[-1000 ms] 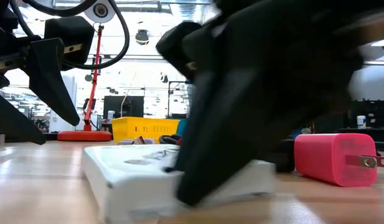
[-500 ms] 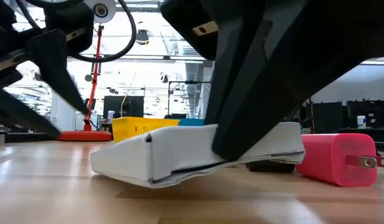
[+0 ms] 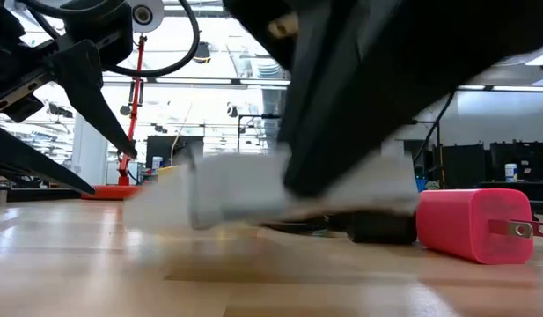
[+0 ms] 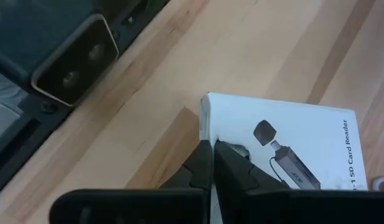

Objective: Pick and place items into bin
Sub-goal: Put the white card reader box into the yellow bin

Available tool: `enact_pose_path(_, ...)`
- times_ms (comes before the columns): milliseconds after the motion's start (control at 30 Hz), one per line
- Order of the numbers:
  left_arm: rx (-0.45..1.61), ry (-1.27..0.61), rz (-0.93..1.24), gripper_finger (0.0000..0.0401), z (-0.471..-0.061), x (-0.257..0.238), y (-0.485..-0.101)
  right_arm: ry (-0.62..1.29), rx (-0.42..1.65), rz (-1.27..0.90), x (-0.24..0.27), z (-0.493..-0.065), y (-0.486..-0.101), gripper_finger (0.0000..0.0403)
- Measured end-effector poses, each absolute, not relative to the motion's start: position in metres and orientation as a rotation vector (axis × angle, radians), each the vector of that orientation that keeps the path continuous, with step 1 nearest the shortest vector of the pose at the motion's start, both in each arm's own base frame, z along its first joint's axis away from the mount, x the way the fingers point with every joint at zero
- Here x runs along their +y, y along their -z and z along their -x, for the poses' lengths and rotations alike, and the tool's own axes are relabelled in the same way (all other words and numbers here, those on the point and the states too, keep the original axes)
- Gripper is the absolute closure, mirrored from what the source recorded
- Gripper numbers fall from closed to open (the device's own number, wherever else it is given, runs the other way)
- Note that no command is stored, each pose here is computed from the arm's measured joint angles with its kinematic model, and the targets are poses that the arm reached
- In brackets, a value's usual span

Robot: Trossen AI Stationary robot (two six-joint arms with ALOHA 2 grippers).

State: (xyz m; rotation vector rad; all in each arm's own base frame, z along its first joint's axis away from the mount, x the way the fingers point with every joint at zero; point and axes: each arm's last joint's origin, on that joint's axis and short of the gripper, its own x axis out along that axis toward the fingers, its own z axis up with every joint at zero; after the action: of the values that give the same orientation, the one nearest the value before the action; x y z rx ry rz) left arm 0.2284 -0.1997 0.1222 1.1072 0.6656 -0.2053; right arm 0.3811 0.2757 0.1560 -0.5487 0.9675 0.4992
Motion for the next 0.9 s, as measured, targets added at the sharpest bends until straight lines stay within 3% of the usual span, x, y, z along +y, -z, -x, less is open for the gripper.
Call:
enact_pose_path(300,0.663,0.193,-1.2,0.0241,-0.229,-0.199,-0.123,-0.508,0.87,0.576,0.284,-0.39,-0.183,0.0403)
enact_pose_path(900,0.57,0.155,-1.357,0.0241,-0.235,-0.203,-0.131,-0.469,0.822,0.62,0.282,-0.396,-0.194,0.0403)
